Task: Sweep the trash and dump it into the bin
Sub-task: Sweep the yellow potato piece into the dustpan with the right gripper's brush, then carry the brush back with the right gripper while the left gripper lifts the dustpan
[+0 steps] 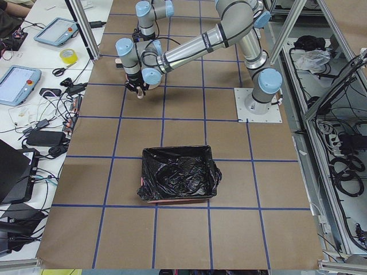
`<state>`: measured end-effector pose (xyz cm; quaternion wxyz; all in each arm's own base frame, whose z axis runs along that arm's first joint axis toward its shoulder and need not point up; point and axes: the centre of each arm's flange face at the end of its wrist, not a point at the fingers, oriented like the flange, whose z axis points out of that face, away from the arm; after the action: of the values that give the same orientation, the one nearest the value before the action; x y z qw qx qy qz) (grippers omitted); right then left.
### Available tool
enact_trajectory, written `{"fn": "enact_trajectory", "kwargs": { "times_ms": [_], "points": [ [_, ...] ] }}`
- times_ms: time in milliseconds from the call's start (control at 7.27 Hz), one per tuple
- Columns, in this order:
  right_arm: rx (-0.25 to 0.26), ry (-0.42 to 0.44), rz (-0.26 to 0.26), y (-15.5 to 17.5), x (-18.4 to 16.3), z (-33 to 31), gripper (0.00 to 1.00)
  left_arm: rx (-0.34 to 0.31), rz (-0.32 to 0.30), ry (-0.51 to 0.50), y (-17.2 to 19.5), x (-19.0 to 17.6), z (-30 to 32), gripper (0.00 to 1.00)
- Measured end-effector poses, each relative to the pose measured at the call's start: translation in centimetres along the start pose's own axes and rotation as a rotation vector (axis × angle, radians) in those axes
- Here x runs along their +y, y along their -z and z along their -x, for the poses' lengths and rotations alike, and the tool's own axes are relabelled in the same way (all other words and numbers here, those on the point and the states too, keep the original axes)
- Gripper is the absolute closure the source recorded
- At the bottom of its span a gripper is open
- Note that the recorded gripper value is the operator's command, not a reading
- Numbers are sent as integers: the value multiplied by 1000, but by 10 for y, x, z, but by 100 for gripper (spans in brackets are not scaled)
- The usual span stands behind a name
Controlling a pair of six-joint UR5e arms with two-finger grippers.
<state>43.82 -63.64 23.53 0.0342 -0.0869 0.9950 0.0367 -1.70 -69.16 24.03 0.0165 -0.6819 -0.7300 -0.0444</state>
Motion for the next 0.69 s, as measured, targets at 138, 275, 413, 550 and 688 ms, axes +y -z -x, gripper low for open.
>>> {"fn": "enact_trajectory", "kwargs": {
  "times_ms": [138,275,413,550,688],
  "points": [
    [-29,-34,16,0,7,13,100,0,-1,0,0,0,0,93],
    [-52,-68,41,4,14,22,100,0,-1,1,0,0,0,93],
    [-72,-110,66,9,22,30,100,0,-1,1,0,0,0,93],
    [-91,-150,82,13,28,39,100,0,-1,1,0,0,0,93],
    [-100,-167,87,16,34,48,100,0,-4,0,0,-1,0,93]
  ]
}}
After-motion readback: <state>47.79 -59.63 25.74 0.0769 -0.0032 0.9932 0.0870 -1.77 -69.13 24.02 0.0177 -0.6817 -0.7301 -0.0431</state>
